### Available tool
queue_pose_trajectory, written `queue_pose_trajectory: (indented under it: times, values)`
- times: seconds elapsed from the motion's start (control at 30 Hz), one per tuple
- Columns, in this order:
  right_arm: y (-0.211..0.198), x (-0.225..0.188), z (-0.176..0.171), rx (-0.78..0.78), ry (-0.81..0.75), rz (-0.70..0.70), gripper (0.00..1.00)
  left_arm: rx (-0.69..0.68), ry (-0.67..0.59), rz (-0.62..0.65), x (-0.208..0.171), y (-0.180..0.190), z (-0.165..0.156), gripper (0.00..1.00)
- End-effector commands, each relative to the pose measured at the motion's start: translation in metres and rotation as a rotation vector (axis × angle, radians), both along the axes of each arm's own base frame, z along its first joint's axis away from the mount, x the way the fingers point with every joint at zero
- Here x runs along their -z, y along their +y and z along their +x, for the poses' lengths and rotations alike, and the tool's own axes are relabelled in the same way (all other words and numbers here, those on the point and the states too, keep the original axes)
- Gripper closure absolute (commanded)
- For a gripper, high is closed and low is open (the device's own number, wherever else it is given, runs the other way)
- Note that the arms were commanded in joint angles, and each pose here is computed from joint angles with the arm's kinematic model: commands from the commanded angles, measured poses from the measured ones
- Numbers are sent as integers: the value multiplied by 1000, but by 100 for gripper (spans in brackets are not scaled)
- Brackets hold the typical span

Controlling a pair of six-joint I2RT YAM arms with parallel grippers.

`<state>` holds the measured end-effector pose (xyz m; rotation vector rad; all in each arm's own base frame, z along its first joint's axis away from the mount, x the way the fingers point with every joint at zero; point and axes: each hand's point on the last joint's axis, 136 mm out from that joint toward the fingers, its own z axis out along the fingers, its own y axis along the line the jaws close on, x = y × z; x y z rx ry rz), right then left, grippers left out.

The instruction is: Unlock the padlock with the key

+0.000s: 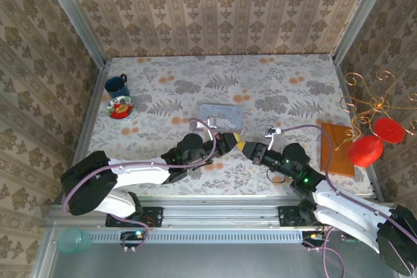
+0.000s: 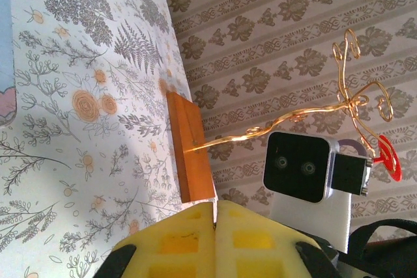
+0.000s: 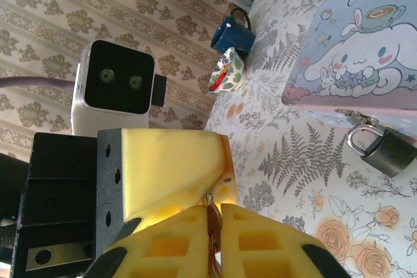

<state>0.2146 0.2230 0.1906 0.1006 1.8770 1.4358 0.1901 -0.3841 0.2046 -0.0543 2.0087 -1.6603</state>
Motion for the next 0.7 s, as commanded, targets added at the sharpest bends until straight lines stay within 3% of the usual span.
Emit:
queue_pose_trajectory:
  times: [0.0,0.17,0.27,0.43,0.67]
  values:
    - [1,-19,-2,-7,-64,50,93,24,-10,-31,-10,-7,-5,97]
    - [-4,-15,-2,14,-48,33,96,10,-23,-11,-8,-2,-3,95]
    - [-7,-10,-2,27,-42,8,98,8,-70,27,-10,4,-1,81]
    - [-11,5,-4,32,-31,-71,100,-78,-145,426,2,52,11,48]
    - [-14,21,-7,27,-20,-144,100,-152,-140,583,34,99,19,43]
